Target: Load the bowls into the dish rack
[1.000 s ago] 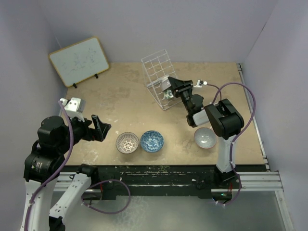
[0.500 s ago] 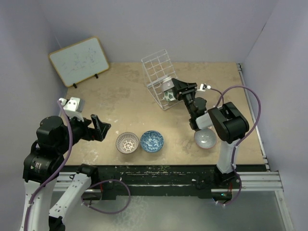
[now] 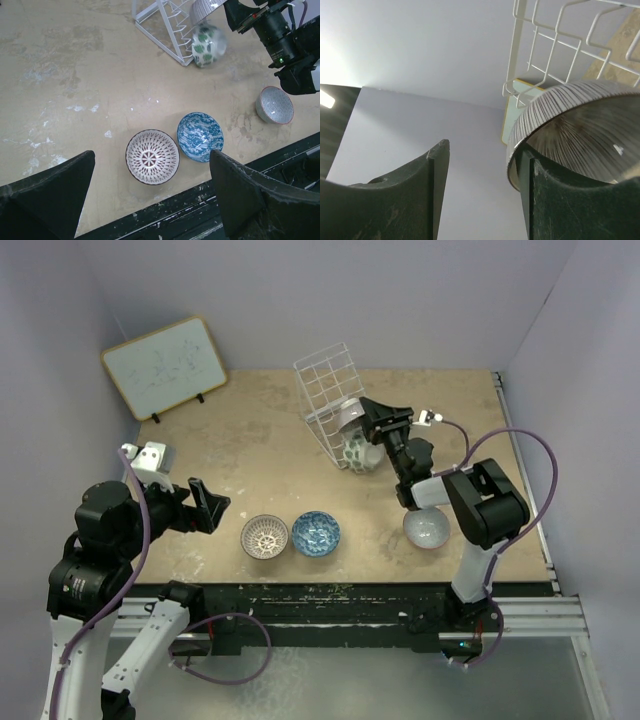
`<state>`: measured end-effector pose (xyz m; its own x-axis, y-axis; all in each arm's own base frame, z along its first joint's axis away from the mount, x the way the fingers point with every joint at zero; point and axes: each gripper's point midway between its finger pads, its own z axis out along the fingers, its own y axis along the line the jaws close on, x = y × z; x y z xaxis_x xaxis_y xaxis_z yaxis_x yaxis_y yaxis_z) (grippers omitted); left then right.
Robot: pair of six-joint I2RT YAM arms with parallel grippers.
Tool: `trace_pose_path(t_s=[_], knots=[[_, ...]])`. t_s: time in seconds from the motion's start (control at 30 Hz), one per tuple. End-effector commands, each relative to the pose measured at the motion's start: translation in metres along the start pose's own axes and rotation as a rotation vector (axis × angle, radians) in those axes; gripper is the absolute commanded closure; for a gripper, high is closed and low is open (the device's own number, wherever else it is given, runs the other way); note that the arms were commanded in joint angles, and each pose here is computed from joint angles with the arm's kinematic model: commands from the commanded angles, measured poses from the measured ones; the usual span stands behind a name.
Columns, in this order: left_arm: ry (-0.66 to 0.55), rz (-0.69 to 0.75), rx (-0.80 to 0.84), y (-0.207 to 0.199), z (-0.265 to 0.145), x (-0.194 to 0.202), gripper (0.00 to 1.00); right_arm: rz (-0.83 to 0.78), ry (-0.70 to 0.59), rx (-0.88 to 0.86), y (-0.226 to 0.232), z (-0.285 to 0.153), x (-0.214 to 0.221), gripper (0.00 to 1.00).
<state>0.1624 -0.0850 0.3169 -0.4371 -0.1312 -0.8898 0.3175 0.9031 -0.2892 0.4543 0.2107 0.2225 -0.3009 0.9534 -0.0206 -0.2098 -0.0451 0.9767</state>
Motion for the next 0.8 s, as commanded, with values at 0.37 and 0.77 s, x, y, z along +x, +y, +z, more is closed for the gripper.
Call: trace_pose_path(t_s=[0.37, 0.77], knots=[[-0.058, 0.002, 0.014, -0.007, -0.011, -0.017, 0.01, 0.029, 0.017, -0.098, 0.025, 0.009, 0.002, 0.46], [-0.053, -0.01, 0.005, -0.005, -0.006, -0.016, 0.01, -0.022, 0.049, -0.061, 0.02, 0.0, 0.005, 0.51]])
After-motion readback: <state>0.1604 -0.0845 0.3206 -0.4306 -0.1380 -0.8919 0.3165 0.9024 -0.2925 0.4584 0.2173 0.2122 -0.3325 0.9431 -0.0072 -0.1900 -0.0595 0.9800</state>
